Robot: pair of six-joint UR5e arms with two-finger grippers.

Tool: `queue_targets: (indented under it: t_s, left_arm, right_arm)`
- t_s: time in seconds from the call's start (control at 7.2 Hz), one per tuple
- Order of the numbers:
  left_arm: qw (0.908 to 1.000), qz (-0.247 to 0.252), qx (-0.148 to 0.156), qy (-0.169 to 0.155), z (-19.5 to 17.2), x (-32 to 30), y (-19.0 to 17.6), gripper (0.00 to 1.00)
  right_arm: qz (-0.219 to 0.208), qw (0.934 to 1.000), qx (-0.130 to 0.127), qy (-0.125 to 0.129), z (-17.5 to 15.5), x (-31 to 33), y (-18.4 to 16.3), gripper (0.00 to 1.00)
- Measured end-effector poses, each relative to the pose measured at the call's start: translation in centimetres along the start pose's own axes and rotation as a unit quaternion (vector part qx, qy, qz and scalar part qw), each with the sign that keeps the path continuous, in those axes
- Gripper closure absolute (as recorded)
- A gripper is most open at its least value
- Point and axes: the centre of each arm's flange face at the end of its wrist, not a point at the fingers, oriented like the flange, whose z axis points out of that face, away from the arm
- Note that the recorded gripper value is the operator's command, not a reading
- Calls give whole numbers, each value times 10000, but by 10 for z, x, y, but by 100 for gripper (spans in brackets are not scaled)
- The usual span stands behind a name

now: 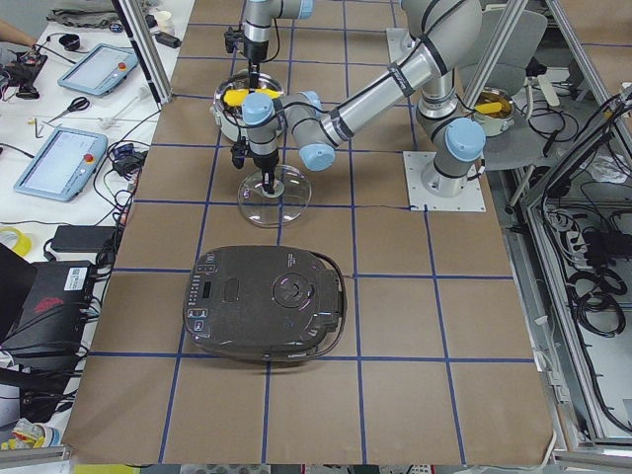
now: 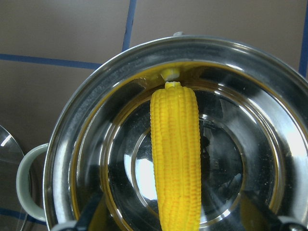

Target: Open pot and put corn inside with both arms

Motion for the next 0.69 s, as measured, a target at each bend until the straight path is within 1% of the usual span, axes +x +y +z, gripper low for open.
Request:
queue_targets:
  t_s: [0.14, 0.28, 0.42, 0.56, 0.69]
  left_arm:
    - [10000, -2, 31, -16, 3, -2, 1, 100]
    - [10000, -10, 34, -29, 5, -4, 1, 100]
    - [10000, -11, 24, -42, 6, -5, 1, 1]
    - [10000, -9, 16, -53, 7, -5, 1, 0]
    - [10000, -6, 32, -66, 4, -6, 1, 0]
  right_arm:
    - [-14, 10000, 40, 0, -5, 2, -3, 0]
    - [3, 9999, 103, 28, -20, 10, -8, 0]
    - [83, 9999, 31, 120, -41, 32, -14, 0]
    - [244, 9993, -166, 238, -65, 66, -20, 0]
    - [476, 9979, -286, 325, -94, 103, -23, 0]
